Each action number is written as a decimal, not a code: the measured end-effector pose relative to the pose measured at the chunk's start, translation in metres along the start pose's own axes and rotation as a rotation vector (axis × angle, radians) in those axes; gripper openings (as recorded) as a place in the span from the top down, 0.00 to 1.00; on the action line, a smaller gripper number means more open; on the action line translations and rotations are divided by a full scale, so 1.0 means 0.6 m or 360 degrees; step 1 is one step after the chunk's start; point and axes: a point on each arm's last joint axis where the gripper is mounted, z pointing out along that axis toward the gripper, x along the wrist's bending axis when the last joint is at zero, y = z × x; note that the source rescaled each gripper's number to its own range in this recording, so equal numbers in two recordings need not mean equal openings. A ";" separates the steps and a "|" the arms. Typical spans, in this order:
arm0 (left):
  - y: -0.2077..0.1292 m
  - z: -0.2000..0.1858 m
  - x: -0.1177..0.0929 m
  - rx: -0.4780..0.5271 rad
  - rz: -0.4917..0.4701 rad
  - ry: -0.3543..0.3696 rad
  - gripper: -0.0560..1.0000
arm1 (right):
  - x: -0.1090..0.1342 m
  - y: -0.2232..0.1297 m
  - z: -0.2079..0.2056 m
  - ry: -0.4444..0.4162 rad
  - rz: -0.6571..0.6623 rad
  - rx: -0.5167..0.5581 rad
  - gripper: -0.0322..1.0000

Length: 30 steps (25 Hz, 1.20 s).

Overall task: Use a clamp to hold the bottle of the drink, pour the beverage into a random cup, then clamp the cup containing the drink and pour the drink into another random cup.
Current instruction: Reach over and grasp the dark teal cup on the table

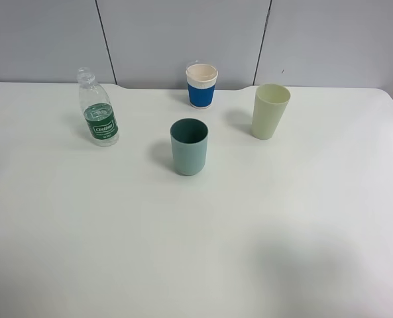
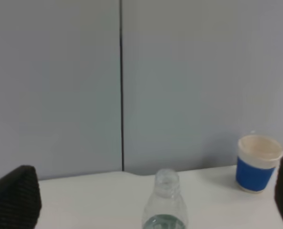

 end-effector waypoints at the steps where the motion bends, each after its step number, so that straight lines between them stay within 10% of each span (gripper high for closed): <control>1: 0.008 -0.007 -0.001 0.0020 0.0016 -0.0007 0.00 | 0.000 0.000 0.000 0.0000 0.0000 0.0000 0.05; 18: 0.081 -0.108 0.000 0.0272 0.0075 0.0002 0.00 | 0.000 0.000 0.000 0.0000 0.0000 0.0000 0.05; 30: 0.070 -0.151 0.011 0.0320 0.0002 0.0343 0.00 | 0.000 0.000 0.000 0.0000 0.0000 0.0000 0.05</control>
